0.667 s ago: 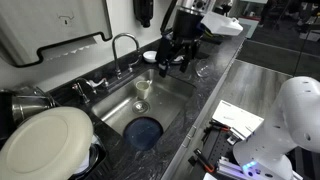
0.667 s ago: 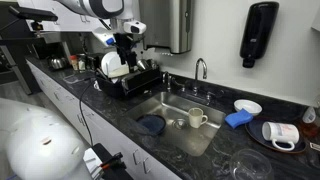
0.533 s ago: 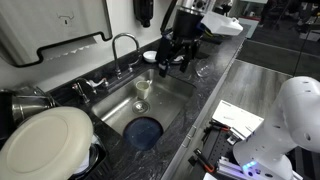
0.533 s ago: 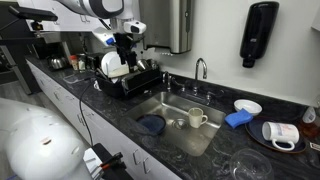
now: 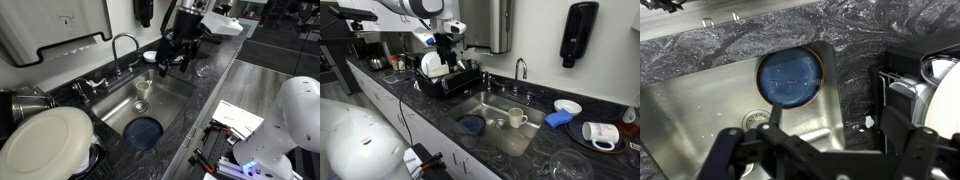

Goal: Put the glass cup inside the sink

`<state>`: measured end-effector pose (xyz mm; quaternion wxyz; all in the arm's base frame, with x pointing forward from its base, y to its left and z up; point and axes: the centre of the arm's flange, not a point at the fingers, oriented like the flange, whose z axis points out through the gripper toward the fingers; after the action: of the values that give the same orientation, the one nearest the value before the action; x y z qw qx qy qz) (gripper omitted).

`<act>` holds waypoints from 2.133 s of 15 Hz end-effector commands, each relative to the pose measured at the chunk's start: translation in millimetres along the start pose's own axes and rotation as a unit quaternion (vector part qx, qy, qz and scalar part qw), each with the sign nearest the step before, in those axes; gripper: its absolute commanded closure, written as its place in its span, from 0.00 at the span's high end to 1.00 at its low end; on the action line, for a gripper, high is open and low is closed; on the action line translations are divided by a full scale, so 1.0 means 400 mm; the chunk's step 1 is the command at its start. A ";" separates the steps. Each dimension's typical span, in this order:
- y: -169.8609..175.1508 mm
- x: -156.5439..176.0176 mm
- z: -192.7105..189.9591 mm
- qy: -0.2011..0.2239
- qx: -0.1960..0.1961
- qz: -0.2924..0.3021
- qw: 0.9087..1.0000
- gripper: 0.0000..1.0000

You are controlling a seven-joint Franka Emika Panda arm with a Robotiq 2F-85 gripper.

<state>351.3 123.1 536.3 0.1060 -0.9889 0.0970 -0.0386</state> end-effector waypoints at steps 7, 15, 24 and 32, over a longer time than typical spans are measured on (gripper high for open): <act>0.000 0.000 0.000 0.000 0.000 0.000 1.000 1.00; 0.000 0.000 0.000 0.000 0.000 0.000 1.000 1.00; 0.000 0.000 0.000 0.000 0.000 0.000 1.000 1.00; 0.225 0.117 0.091 0.029 -0.091 0.041 0.995 1.00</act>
<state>365.8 70.7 516.7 0.0407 -0.9897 0.1285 -0.0476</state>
